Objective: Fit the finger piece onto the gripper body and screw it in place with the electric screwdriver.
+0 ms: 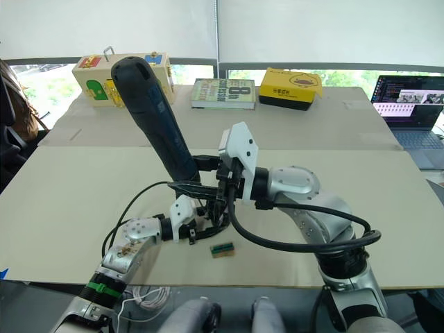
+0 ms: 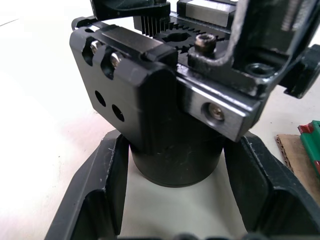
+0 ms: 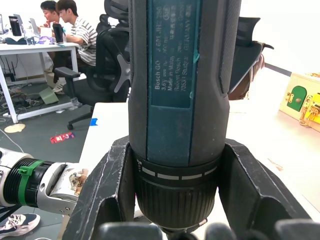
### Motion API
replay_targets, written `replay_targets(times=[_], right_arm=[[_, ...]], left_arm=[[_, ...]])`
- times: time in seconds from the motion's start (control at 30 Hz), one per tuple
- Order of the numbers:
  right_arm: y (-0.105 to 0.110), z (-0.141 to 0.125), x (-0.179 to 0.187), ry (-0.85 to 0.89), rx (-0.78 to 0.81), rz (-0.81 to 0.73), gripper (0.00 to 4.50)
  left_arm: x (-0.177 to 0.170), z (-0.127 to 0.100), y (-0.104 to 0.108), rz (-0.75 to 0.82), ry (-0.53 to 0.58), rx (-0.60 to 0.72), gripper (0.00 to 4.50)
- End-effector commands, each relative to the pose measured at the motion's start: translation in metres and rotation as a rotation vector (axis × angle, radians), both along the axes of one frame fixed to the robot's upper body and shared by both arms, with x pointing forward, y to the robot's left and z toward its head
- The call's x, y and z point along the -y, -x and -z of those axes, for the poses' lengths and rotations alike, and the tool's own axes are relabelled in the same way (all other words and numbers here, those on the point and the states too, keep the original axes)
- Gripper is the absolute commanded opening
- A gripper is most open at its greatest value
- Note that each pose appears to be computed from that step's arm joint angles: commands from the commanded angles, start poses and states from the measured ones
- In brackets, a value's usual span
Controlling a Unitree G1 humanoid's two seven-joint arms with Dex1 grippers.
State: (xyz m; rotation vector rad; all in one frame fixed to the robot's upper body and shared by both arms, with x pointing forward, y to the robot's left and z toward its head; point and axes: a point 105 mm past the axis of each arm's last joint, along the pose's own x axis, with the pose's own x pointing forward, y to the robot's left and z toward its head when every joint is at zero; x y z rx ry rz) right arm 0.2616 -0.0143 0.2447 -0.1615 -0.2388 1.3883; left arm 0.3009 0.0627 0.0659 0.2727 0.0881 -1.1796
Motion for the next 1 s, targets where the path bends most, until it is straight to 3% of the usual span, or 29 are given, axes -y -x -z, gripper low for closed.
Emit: replay_targets(times=[0.03, 1.0], right_arm=[[0.0039, -0.0155, 0.0019, -0.031, 0.063, -0.006, 1.9], [0.0013, -0.0064, 0.0, -0.015, 0.05, -0.003, 1.9]], left_arm=[[0.0048, 0.0172, 0.0096, 0.023, -0.026, -0.078, 2.27], [0.0036, 0.0164, 0.0091, 0.025, -0.03, -0.084, 2.27]])
